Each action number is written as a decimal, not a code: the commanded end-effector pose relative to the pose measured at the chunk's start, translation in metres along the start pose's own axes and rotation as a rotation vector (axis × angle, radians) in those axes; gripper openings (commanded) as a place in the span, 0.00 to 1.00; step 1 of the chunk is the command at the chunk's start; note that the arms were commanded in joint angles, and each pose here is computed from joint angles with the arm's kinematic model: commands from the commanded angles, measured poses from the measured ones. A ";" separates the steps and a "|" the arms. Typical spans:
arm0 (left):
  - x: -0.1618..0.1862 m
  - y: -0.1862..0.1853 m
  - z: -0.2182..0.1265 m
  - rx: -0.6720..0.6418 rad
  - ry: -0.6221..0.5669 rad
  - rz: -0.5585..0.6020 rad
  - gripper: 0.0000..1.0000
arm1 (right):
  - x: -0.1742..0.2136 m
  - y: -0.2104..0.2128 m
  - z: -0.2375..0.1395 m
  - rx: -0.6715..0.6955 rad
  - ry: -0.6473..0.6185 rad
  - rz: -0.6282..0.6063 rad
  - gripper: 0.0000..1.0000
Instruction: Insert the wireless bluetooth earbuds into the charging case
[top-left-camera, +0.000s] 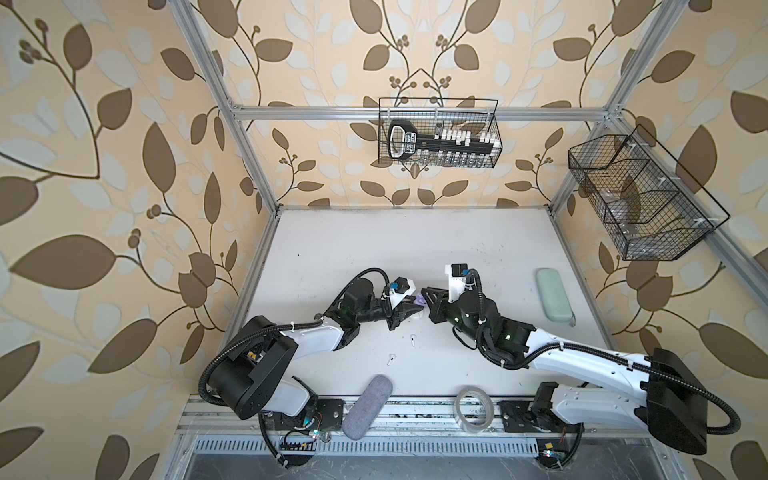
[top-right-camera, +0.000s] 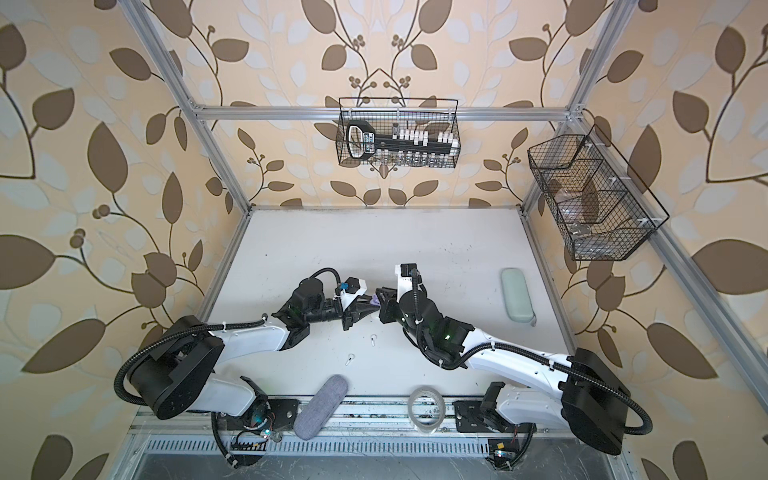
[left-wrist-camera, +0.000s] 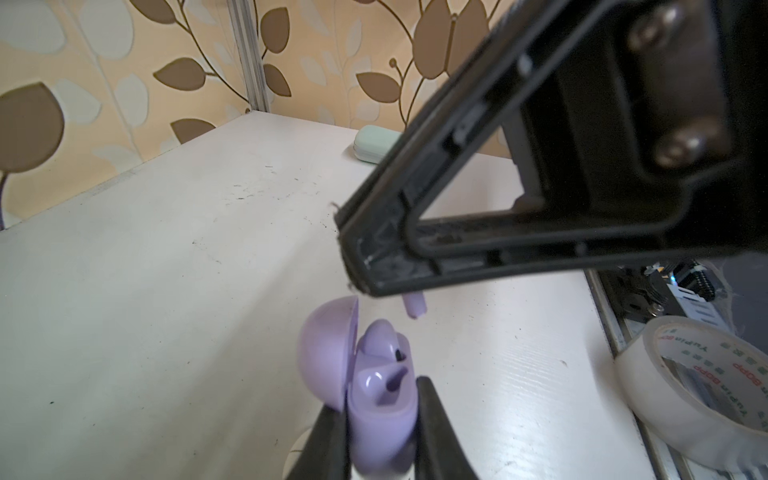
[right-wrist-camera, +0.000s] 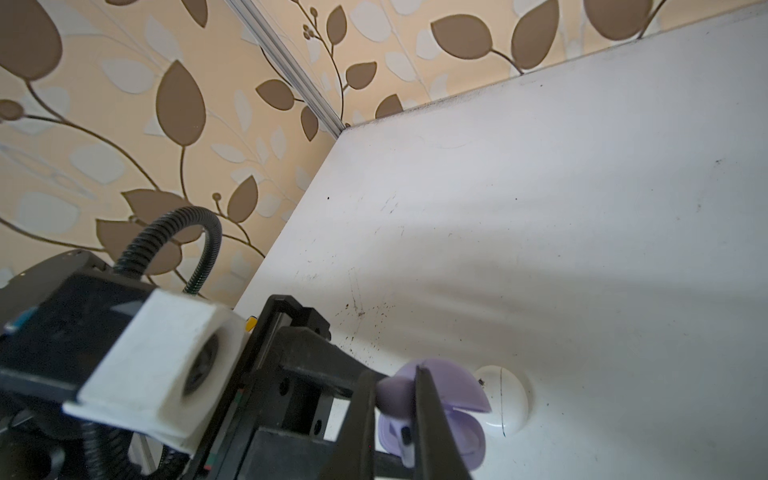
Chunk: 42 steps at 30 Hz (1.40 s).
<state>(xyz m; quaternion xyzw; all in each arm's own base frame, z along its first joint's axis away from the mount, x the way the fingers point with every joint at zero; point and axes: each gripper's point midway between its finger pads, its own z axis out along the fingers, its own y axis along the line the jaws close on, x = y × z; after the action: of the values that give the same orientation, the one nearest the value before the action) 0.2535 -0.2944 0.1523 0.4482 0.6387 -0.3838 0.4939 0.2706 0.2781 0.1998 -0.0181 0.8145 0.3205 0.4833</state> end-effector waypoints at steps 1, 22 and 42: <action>-0.036 0.007 -0.005 -0.023 -0.094 0.062 0.00 | 0.005 -0.005 0.003 0.001 -0.002 0.017 0.12; -0.037 0.005 -0.006 -0.010 -0.102 0.060 0.00 | 0.015 -0.007 0.015 -0.006 0.027 0.032 0.12; -0.038 0.006 -0.006 -0.011 -0.105 0.055 0.00 | 0.015 -0.001 0.025 -0.025 0.029 0.036 0.11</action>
<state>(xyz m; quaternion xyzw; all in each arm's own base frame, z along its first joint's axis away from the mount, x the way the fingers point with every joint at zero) 0.2610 -0.2902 0.1541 0.4331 0.6469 -0.3790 0.5003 0.2818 0.2896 0.1817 -0.0129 0.8157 0.3327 0.4731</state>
